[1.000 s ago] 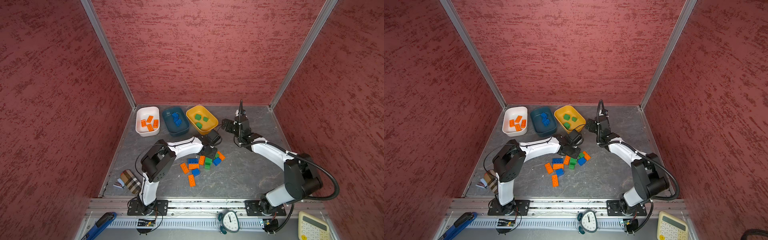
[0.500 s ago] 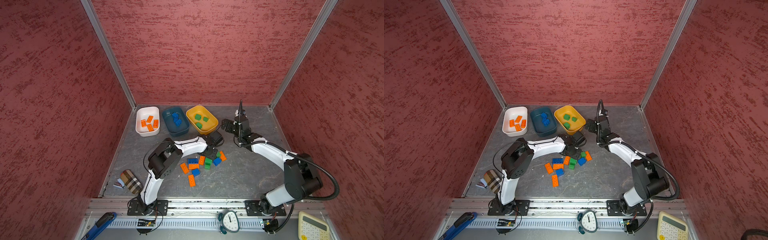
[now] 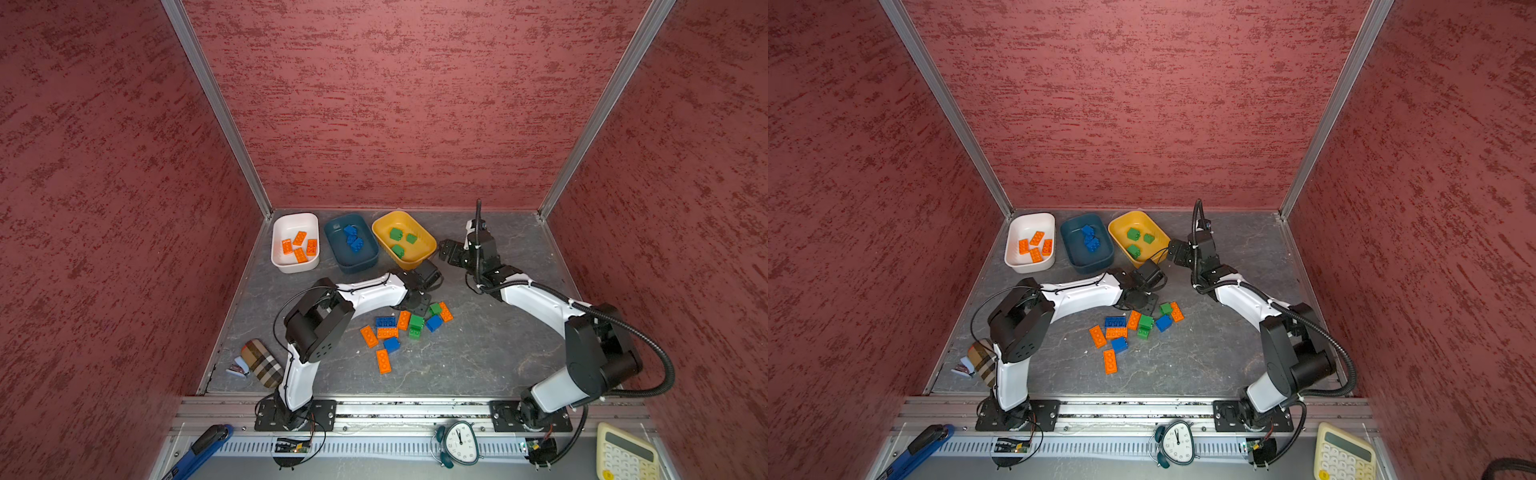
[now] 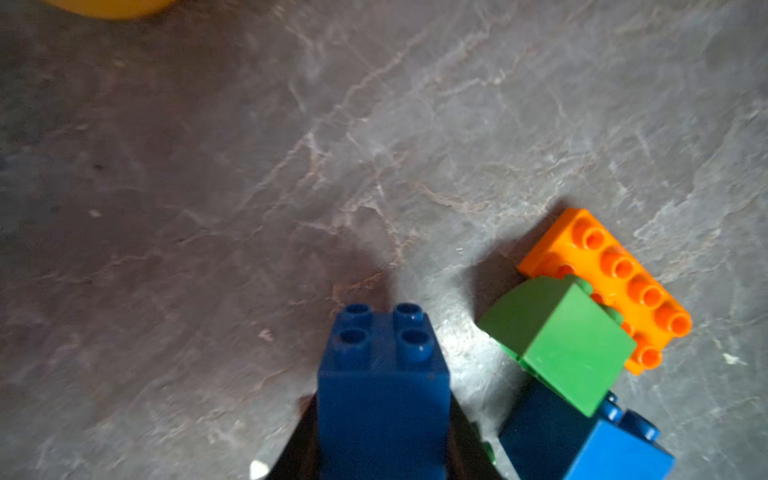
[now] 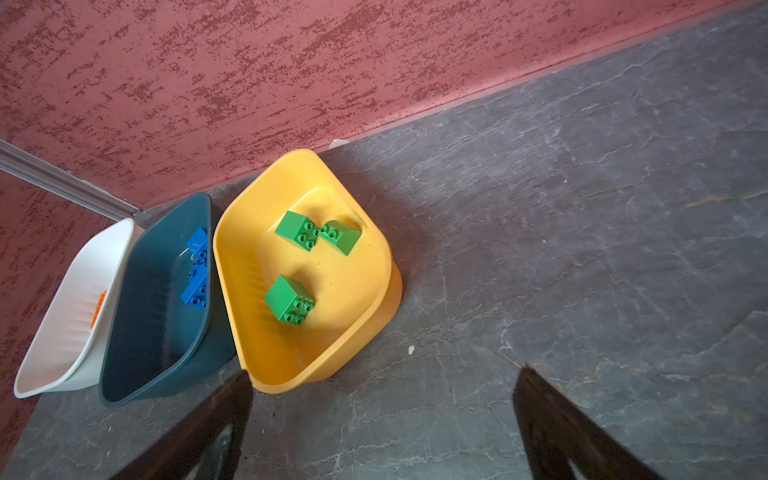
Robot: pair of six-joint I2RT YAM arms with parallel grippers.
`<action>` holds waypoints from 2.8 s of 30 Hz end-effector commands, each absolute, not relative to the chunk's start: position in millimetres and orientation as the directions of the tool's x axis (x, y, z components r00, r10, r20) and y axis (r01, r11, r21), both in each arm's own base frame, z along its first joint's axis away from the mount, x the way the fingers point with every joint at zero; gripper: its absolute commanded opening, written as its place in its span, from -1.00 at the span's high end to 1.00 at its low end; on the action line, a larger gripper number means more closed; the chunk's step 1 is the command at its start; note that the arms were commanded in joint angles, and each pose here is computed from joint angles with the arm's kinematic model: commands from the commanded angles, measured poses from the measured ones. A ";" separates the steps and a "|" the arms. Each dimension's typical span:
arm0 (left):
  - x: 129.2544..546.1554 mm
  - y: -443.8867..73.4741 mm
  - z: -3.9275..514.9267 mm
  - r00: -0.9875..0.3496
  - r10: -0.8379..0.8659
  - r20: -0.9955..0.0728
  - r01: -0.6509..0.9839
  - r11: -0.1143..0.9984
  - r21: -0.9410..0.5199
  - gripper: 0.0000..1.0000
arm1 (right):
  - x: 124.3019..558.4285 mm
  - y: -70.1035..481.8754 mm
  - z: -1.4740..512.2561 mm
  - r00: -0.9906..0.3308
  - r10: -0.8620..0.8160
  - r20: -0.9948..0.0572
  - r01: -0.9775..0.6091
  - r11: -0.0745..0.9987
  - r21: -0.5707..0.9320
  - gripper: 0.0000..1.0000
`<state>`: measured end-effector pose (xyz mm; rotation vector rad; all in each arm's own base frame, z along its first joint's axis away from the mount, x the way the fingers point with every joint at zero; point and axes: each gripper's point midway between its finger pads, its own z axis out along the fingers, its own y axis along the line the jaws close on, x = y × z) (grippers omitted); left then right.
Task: Sort the legos into containers by color
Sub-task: 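Carry blue brick into teal bin and open left gripper while right gripper returns to pile, then grasp an orange brick at pile edge with right gripper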
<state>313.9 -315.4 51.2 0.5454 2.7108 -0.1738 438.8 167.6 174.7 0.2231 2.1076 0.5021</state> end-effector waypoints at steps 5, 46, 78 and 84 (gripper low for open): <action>380.5 -259.4 121.2 -0.820 0.078 -0.568 0.155 0.984 -0.088 0.60 | 444.9 177.9 185.4 -0.549 0.345 -0.761 -0.079 0.885 0.459 -0.98; 531.1 -110.9 166.4 -0.676 -0.265 -0.688 -0.213 0.964 -0.163 -1.00 | 312.9 162.8 47.8 -0.927 0.046 -0.371 -0.055 0.965 0.256 -0.63; 500.5 -139.1 191.2 -0.692 -0.242 -0.681 -0.082 0.962 -0.259 -0.99 | 275.9 172.7 12.4 -0.951 -0.127 -0.283 -0.139 0.990 0.022 0.21; 485.9 -159.2 193.7 -0.709 -0.180 -0.682 -0.011 0.969 -0.245 -0.99 | 283.7 167.9 22.5 -0.932 -0.131 -0.337 -0.138 0.990 -0.003 0.39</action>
